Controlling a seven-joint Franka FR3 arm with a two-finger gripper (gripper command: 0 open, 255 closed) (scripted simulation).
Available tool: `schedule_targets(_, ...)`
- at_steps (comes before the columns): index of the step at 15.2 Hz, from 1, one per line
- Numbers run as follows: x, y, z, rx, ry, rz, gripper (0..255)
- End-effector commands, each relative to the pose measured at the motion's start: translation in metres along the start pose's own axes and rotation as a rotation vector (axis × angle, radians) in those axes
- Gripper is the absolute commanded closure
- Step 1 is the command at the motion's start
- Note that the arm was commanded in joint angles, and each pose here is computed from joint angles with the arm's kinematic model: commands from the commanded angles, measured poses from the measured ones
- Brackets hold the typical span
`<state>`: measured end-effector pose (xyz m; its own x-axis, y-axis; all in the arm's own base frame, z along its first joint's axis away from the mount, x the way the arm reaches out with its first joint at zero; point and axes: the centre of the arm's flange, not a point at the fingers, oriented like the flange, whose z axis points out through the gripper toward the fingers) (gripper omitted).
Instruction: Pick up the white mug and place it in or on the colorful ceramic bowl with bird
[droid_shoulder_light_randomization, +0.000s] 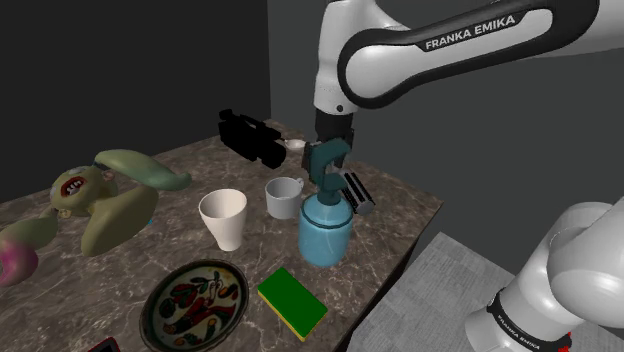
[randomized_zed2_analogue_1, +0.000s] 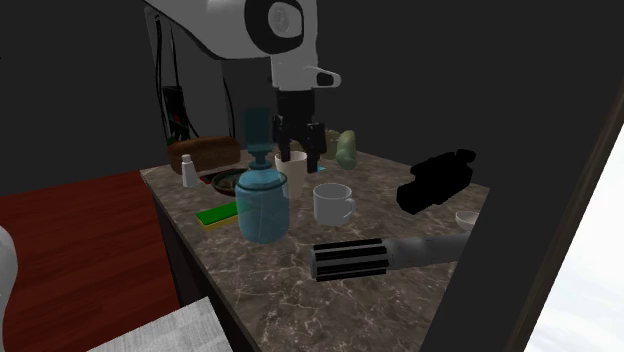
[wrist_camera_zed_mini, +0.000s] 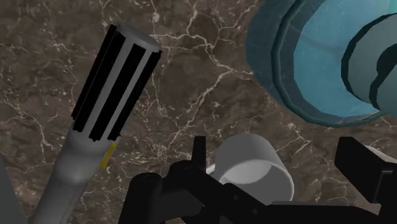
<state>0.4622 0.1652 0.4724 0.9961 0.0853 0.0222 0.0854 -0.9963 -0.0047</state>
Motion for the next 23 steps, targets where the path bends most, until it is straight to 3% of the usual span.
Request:
schedule_targets(1,0.02,-0.01,0.014,-0.008,0.005,0.004,0)
schedule_targets(12,0.122,-0.075,0.096,-0.057,0.025,0.026,0)
schedule_targets(20,0.124,-0.074,0.136,-0.058,0.025,0.026,0)
schedule_targets(23,0.124,-0.074,0.136,-0.058,0.025,0.026,0)
